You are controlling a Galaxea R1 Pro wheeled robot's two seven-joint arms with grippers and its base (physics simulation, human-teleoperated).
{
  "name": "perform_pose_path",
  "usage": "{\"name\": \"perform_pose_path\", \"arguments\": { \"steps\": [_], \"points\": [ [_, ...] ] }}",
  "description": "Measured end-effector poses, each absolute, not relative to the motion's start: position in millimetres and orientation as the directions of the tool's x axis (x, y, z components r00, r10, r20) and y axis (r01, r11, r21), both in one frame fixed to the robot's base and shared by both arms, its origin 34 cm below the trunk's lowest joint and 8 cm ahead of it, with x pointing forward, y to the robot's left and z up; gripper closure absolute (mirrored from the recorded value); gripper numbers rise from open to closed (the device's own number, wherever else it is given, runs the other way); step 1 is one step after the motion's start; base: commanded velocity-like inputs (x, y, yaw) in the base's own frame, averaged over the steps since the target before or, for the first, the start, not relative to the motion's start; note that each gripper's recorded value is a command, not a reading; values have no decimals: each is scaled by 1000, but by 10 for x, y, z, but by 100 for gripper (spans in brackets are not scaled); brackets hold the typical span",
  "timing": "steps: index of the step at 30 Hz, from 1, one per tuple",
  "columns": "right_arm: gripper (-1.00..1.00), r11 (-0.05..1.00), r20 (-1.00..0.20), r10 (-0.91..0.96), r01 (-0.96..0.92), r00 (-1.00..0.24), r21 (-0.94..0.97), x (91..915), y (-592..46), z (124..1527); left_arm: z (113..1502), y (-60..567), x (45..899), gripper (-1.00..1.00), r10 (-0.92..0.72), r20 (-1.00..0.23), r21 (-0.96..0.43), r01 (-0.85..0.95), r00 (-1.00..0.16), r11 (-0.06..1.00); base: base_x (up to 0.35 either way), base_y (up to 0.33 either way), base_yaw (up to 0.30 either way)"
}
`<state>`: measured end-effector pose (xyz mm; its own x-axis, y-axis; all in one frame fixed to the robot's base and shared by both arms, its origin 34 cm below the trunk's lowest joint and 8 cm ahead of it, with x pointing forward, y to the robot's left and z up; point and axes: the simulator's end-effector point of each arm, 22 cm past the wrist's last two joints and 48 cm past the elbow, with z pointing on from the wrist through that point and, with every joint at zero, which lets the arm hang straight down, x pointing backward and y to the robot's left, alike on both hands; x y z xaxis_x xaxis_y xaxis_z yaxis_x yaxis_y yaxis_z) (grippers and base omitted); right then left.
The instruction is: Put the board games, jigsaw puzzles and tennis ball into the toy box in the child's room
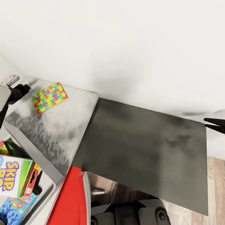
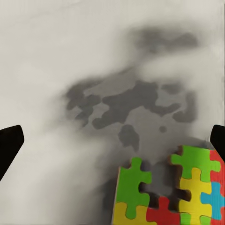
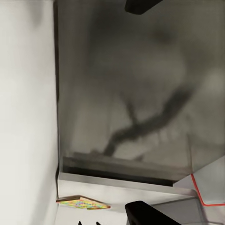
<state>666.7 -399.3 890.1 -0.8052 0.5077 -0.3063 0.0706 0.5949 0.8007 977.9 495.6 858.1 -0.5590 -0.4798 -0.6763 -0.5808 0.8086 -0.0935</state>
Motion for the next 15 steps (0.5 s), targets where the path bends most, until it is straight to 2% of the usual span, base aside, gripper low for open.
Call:
{"name": "perform_pose_path", "arguments": {
  "steps": [15],
  "points": [
    [-100, 595, -306, 508, 71, -805, 800, 6667, -3995, 8894, 8627, 4932, 9818, -100, -475, -684, -100, -574, -553, 813, 0, 0, 0]
  ]
}}
